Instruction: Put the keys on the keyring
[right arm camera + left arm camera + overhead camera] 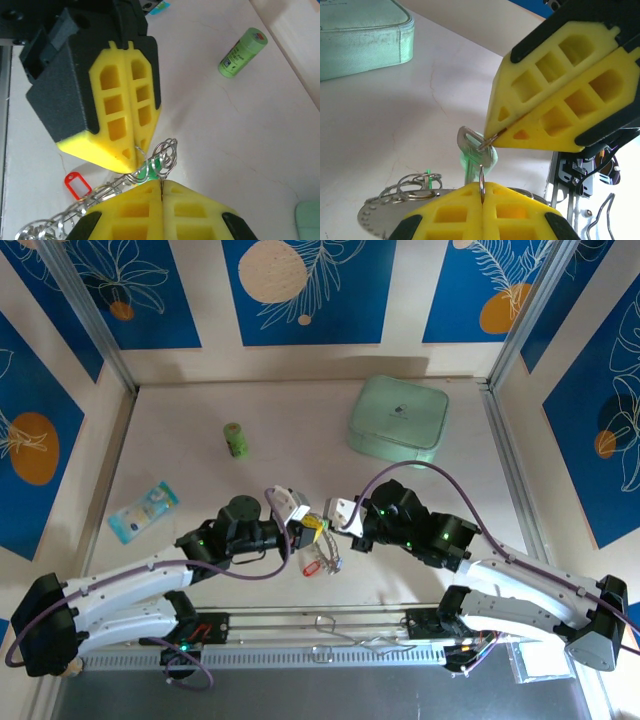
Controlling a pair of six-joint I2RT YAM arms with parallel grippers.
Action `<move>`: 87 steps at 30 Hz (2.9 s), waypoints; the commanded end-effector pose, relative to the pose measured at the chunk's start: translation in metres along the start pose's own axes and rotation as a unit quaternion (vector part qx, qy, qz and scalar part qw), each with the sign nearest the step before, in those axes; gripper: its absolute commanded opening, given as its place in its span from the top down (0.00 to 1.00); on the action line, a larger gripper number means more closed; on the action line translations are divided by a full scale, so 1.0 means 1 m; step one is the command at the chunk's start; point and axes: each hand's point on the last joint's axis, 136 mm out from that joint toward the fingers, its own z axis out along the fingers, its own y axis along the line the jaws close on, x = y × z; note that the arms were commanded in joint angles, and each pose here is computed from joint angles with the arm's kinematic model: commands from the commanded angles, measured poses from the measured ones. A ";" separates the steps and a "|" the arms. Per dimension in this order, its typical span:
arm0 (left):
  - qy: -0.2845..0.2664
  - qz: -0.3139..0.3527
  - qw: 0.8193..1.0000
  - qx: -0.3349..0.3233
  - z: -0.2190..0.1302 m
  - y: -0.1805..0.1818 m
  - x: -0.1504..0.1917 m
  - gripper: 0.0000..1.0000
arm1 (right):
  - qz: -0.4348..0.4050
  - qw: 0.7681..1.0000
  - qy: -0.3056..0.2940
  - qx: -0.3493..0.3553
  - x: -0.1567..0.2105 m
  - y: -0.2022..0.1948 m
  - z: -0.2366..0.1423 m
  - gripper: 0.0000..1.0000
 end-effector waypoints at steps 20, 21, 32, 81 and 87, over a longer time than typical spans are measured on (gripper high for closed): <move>-0.047 0.010 0.998 0.027 -0.002 -0.015 -0.033 1.00 | 0.009 0.999 -0.001 -0.044 0.000 0.018 -0.002 1.00; -0.047 0.009 0.999 0.025 -0.002 -0.014 -0.034 1.00 | 0.009 0.999 0.000 -0.047 0.001 0.020 -0.003 1.00; -0.040 0.004 0.999 0.013 0.001 -0.010 -0.035 1.00 | -0.013 0.998 0.014 -0.061 0.007 0.032 -0.003 1.00; -0.168 0.292 0.934 0.119 -0.030 -0.055 -0.016 1.00 | 0.096 0.967 -0.118 -0.204 -0.024 0.047 -0.023 0.71; -0.169 0.290 0.935 0.116 -0.031 -0.055 -0.017 1.00 | 0.090 0.969 -0.110 -0.203 -0.021 0.048 -0.017 0.76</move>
